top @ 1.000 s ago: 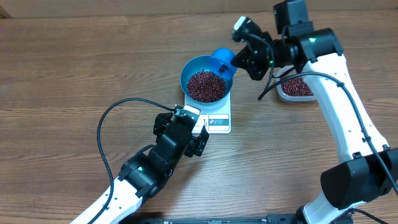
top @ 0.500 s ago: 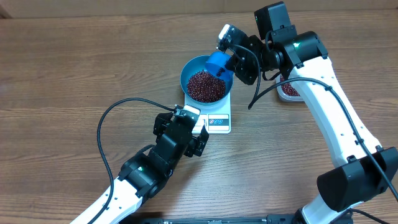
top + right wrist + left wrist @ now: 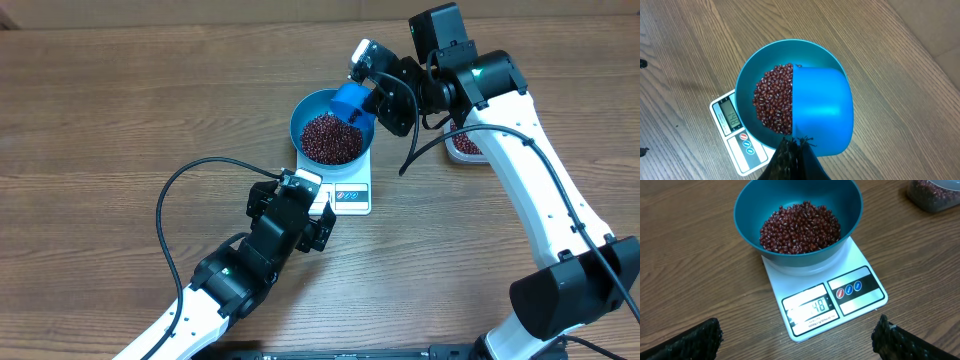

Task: Scoop item into bowl and weigh 150g on scale
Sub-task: 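Hold the scoop tilted over the bowl, trickling beans in slowly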

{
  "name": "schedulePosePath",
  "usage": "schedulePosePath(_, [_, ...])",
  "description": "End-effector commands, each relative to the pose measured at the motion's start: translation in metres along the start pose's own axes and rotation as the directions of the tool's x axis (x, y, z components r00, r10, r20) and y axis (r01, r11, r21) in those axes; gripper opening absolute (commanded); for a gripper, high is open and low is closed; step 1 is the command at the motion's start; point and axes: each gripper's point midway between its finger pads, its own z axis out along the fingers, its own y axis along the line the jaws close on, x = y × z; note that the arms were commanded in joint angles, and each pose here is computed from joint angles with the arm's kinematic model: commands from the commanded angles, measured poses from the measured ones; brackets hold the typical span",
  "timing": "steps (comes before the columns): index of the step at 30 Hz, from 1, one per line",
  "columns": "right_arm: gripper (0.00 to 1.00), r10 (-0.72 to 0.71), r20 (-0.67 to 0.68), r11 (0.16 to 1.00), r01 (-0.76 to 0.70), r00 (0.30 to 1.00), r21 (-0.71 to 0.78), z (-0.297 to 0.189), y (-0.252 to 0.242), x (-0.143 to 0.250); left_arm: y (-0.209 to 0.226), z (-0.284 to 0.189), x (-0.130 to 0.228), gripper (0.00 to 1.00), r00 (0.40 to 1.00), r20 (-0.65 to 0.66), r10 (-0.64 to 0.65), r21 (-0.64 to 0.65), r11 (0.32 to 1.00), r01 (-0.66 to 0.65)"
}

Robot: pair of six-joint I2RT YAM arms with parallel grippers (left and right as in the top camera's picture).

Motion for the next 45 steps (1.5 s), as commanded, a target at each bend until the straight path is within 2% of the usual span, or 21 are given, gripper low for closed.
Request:
schedulePosePath(1, [0.04, -0.014, 0.055, 0.999, 0.012, 0.998, 0.040, -0.0225, -0.0021, -0.0172, 0.0051, 0.0023, 0.0043, 1.00, 1.000, -0.011, 0.019, -0.024, 1.000, -0.020])
schedulePosePath(24, [0.04, 0.041, 0.087, 0.997, -0.046, 0.995, 0.054, -0.0231, -0.0069, -0.0244, 0.0050, 0.0023, 0.0042, 1.00, 1.000, -0.010, 0.020, -0.024, 1.000, -0.020])
schedulePosePath(33, [0.04, 0.270, 0.105, 0.961, -0.274, 0.957, 0.021, -0.0251, -0.0092, -0.0234, 0.0051, 0.0023, 0.0043, 0.99, 1.000, -0.011, 0.019, -0.024, 1.000, -0.020])
schedulePosePath(45, [0.04, 0.284, 0.112, 0.959, -0.284, 0.952, -0.020, -0.0263, -0.0047, -0.0242, 0.0051, 0.0023, 0.0043, 0.99, 1.000, -0.011, 0.019, -0.024, 1.000, -0.020])
